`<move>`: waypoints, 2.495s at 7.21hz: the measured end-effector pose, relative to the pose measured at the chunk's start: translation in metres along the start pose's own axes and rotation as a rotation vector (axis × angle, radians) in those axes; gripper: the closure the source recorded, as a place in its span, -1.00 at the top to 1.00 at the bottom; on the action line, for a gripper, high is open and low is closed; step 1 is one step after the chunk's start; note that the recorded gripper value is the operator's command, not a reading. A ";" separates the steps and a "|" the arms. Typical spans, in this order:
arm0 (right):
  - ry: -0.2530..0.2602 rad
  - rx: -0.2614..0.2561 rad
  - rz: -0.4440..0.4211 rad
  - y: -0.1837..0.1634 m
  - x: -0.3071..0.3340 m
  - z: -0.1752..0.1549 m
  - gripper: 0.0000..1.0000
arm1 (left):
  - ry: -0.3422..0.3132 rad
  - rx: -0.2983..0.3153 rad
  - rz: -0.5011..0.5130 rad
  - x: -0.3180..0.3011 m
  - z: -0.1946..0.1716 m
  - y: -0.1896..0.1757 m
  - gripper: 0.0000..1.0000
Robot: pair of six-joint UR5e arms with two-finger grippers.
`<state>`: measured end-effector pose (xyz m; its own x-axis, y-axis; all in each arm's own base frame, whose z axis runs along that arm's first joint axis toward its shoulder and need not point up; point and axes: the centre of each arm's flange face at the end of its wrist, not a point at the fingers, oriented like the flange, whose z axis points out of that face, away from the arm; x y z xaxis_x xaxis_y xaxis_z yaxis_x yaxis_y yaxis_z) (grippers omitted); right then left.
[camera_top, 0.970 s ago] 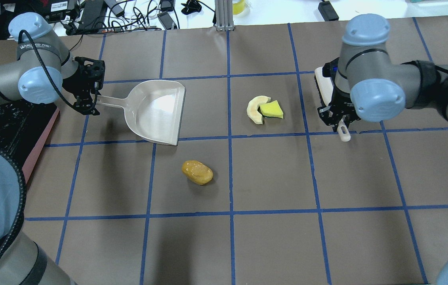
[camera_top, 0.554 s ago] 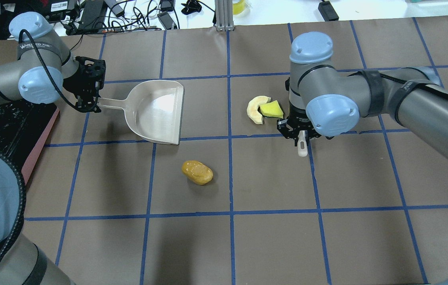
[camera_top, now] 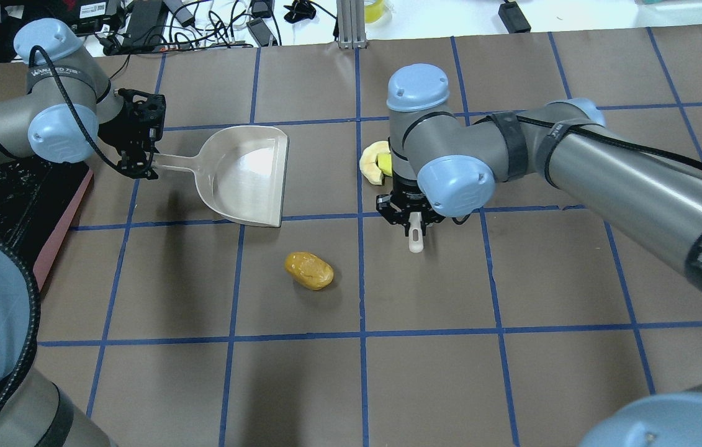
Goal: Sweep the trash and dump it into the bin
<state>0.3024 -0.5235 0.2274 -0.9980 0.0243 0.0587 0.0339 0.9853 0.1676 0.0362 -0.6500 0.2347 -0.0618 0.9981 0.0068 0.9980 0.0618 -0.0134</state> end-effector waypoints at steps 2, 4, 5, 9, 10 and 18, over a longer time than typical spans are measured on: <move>-0.073 0.014 -0.085 -0.005 -0.081 -0.002 -1.00 | 0.002 -0.002 -0.003 0.001 -0.001 0.000 -0.57; -0.118 0.035 -0.188 -0.005 -0.166 0.001 -1.00 | 0.003 -0.001 -0.004 0.001 -0.002 0.000 -0.69; -0.130 0.052 -0.226 -0.003 -0.199 -0.001 -0.99 | 0.004 -0.001 -0.004 0.001 -0.001 0.000 -0.69; -0.083 0.046 -0.201 0.014 -0.194 -0.061 -0.97 | -0.001 -0.002 0.016 0.004 -0.008 -0.001 -0.85; -0.060 0.015 -0.127 0.024 -0.165 -0.089 -0.99 | 0.008 -0.008 0.044 0.010 -0.011 0.000 -0.85; -0.006 -0.261 0.290 0.187 -0.074 -0.034 -1.00 | 0.097 -0.043 0.059 0.151 -0.008 0.024 -0.83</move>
<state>0.3843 -0.3465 0.2879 -0.9451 0.2975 0.1353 0.3268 0.8611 0.3896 0.0505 -0.4984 0.2436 -0.0034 0.9945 0.1043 0.9997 0.0007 0.0258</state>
